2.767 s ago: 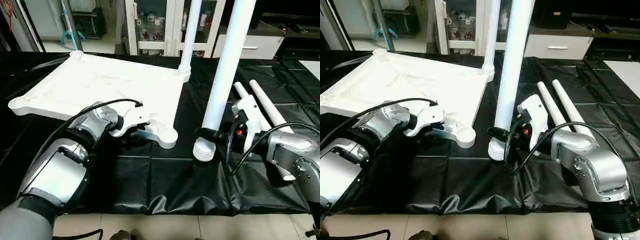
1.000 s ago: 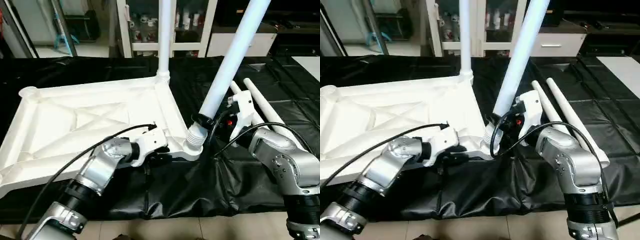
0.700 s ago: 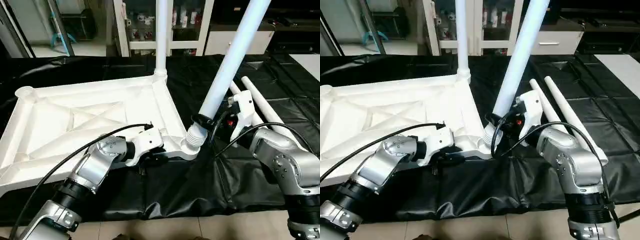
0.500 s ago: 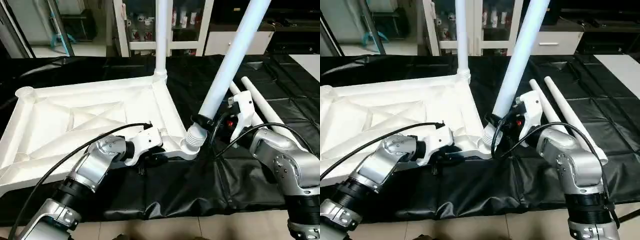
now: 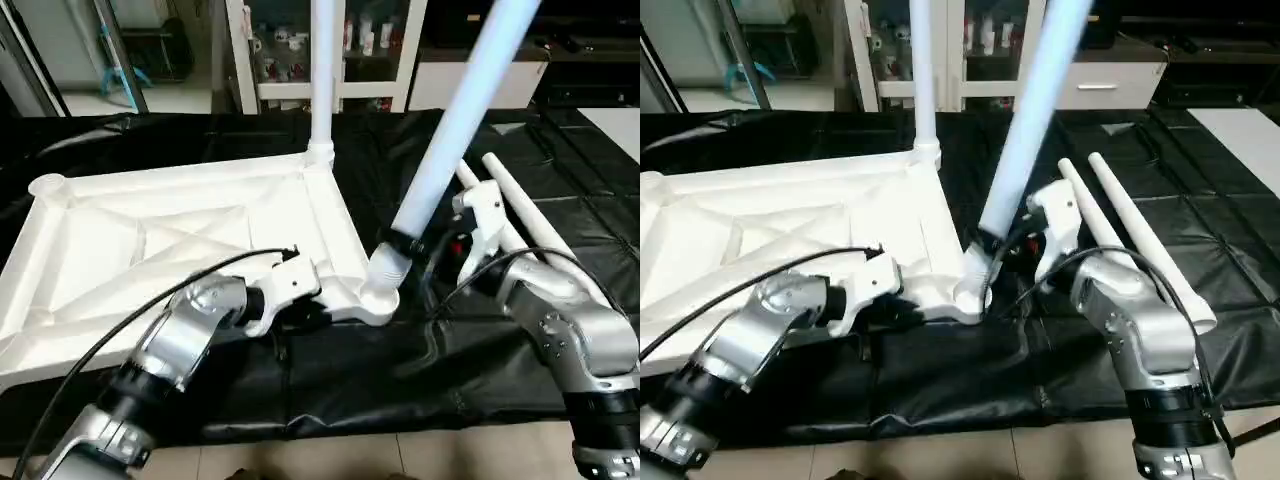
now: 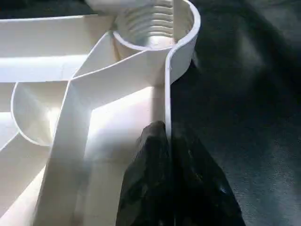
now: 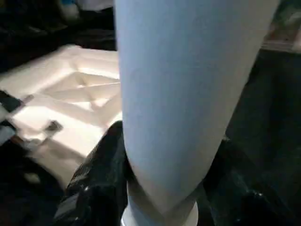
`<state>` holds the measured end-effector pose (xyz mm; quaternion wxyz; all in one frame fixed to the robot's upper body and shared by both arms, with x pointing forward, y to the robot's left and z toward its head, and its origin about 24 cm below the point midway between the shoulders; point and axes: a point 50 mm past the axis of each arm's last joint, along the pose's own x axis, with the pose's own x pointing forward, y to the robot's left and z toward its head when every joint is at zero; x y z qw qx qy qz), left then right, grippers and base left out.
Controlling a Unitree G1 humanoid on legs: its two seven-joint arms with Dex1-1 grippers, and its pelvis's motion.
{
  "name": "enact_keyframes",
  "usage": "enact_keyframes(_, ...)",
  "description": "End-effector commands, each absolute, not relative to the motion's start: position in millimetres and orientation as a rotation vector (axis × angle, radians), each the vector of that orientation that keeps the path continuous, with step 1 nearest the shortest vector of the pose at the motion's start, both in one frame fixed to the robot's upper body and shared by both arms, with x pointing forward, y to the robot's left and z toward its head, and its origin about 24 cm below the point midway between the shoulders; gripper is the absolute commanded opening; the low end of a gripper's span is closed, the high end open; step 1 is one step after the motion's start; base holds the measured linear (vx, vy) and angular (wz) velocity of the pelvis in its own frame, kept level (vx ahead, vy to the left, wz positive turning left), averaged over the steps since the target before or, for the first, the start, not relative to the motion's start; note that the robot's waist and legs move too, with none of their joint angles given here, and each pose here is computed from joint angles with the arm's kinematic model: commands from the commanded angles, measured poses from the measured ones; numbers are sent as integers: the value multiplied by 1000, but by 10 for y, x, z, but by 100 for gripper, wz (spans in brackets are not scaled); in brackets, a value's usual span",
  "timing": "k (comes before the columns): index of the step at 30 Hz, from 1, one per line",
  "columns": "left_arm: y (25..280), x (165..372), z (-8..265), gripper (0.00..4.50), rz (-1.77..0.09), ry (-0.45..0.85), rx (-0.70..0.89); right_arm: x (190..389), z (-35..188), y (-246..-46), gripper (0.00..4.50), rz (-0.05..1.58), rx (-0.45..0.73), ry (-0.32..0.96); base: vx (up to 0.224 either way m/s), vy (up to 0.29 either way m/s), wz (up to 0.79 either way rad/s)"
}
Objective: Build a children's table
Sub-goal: Insert table leg to table base
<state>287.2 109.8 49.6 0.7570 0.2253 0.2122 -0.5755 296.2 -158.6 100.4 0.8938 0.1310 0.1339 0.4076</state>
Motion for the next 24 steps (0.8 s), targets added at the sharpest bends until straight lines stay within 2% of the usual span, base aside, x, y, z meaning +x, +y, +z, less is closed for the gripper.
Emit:
enact_keyframes(1, 1076, 2744, 319, 0, -1291, 556, 496, 2962, 1043, -1595, 184, 927, 429, 288, 0, 0, 0)
enact_keyframes(6, 1031, 2727, 339, 0, -1298, 548, 504, 3029, 1003, -1619, 184, 975, 496, 300, 0, 0, 0)
enact_keyframes(13, 1020, 2734, 353, 0, -1284, 542, 519, 3152, 960, -1606, 184, 942, 383, 314, 0, 0, 0)
enact_keyframes(17, 1047, 2762, 365, 0, -1275, 541, 539, 3142, 968, -1583, 184, 981, 289, 334, 0, 0, 0)
enact_keyframes(24, 1059, 2786, 376, 0, -1269, 541, 551, 3104, 954, -1630, 184, 1011, 230, 366, 0, 0, 0)
